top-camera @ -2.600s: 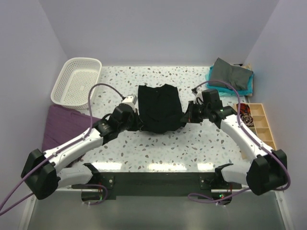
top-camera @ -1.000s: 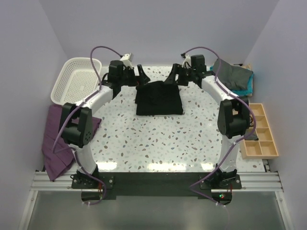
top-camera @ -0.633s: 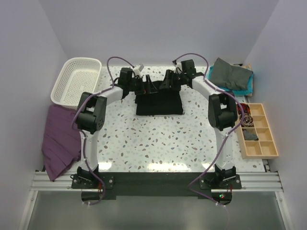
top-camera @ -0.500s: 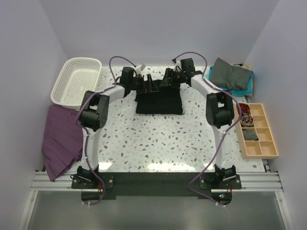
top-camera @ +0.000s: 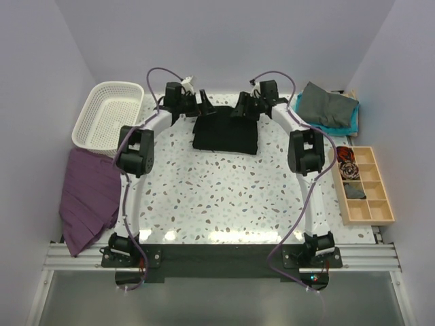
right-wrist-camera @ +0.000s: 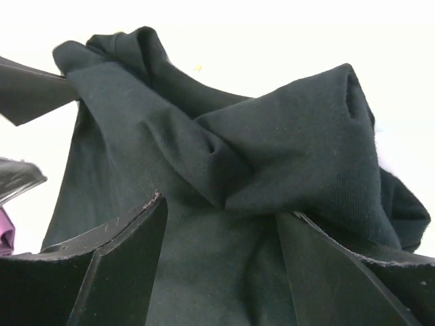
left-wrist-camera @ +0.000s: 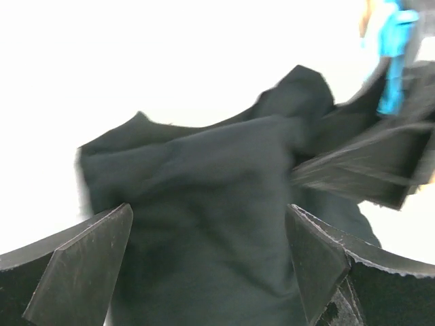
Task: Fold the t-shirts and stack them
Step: Smooth out wrinkles on the folded tshirt
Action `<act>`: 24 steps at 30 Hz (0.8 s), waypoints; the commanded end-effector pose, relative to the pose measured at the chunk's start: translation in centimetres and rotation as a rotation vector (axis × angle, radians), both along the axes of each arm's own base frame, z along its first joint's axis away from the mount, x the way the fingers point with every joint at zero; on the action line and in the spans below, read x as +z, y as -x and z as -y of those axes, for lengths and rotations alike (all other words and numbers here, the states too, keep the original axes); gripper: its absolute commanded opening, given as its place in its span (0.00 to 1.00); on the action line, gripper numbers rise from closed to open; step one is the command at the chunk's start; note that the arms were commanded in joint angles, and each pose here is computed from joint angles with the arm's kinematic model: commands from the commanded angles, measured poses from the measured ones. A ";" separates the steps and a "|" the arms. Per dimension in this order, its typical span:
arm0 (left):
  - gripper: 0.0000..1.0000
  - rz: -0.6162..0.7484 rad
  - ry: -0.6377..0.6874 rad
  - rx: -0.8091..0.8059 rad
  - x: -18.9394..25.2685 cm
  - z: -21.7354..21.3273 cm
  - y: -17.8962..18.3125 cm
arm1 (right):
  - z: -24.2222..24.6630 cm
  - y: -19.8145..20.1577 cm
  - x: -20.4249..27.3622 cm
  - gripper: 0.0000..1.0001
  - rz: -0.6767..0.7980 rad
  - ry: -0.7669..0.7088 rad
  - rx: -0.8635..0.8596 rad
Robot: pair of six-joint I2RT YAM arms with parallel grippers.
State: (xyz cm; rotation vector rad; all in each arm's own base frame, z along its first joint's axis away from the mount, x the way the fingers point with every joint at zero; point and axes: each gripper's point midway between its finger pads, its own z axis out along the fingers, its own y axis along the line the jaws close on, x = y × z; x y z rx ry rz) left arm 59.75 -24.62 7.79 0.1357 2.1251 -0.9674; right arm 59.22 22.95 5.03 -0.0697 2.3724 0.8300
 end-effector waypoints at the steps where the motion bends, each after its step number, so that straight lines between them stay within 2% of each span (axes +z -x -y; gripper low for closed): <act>1: 0.99 -0.043 -0.065 0.051 -3.3 -2.8 -1.1 | 3.2 -2.7 -0.3 0.71 0.074 0.034 -0.088; 6: 0.99 -0.093 -0.132 0.105 -5.8 -5.3 -1.3 | 5.3 -3.8 -0.3 0.77 0.089 0.021 -0.137; 8: 0.98 -0.088 -0.133 0.111 -5.5 -5.7 -1.1 | 4.7 -3.5 1.1 0.79 0.092 -0.067 -0.085; 10: 0.98 -0.097 -0.136 0.119 -5.9 -5.9 -0.1 | 4.1 -3.1 2.8 0.79 0.126 -0.091 -0.059; 12: 0.98 -0.052 -0.118 0.123 -3.4 -5.9 0.0 | 3.3 -2.0 3.3 0.81 0.120 -0.106 -0.028; 13: 0.97 -0.076 -0.122 0.121 -4.0 -6.0 1.1 | 2.7 -1.4 5.0 0.81 0.143 -0.120 0.004; 14: 0.97 -0.020 -0.101 0.131 -1.3 -5.9 0.9 | 2.3 -0.8 5.5 0.81 0.145 -0.123 0.017; 15: 0.97 -0.007 -0.086 0.130 -0.4 -5.8 1.4 | 1.9 0.0 5.1 0.82 0.139 -0.123 0.028; 16: 0.97 -0.034 -0.077 0.114 -1.2 -5.5 3.0 | 0.9 0.8 7.0 0.82 0.181 -0.123 0.056; 17: 0.97 0.028 -0.049 0.113 1.8 -5.2 3.2 | 0.4 1.4 7.7 0.83 0.201 -0.126 0.073; 18: 0.97 0.017 -0.041 0.097 1.6 -4.8 4.4 | 0.0 2.0 7.7 0.83 0.214 -0.128 0.085; 20: 0.97 0.080 -0.022 0.051 4.7 -3.2 5.6 | -1.6 2.8 9.1 0.84 0.248 -0.140 0.118; 23: 0.97 0.111 -0.030 0.007 6.9 -1.0 8.0 | -3.3 3.2 8.2 0.84 0.228 -0.117 0.147; 24: 0.97 0.100 -0.040 -0.010 6.4 -0.1 9.2 | -3.4 3.0 7.8 0.84 0.200 -0.072 0.128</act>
